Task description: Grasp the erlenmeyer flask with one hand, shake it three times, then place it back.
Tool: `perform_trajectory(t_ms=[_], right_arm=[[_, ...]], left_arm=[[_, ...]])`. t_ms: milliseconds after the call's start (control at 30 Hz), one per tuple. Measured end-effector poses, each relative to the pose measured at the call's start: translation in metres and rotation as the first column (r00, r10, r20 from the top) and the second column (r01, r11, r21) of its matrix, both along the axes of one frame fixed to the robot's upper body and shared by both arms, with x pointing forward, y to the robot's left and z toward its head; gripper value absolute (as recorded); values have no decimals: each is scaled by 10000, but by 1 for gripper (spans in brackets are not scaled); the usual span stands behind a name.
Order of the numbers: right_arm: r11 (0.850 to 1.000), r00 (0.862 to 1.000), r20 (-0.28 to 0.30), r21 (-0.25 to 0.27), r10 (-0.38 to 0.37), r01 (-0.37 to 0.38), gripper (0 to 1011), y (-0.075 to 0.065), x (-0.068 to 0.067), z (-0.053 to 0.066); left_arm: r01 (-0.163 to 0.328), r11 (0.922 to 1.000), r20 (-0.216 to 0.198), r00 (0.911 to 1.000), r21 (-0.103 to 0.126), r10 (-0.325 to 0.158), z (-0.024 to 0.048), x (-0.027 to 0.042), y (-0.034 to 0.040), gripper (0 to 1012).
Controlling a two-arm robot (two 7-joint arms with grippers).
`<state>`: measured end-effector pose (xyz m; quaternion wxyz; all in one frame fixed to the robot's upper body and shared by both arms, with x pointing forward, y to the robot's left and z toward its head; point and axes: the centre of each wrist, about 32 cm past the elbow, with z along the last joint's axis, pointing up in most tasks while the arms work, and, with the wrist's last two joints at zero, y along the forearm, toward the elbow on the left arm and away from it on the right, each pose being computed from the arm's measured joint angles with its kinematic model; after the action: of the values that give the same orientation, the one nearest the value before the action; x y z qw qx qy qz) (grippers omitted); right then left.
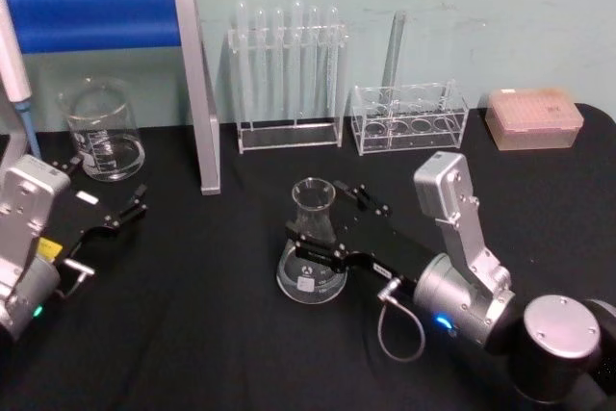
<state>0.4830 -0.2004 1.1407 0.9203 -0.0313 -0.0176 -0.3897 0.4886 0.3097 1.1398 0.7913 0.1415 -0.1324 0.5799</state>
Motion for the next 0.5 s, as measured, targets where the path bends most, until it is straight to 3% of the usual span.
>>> perform_trajectory(t_ms=[500], right_arm=[[9988,9997,-123,-431,206,-211,1000,-430,-255,88]], left_arm=[[0,10000,0,10000,0,0,0,0,0,1001]])
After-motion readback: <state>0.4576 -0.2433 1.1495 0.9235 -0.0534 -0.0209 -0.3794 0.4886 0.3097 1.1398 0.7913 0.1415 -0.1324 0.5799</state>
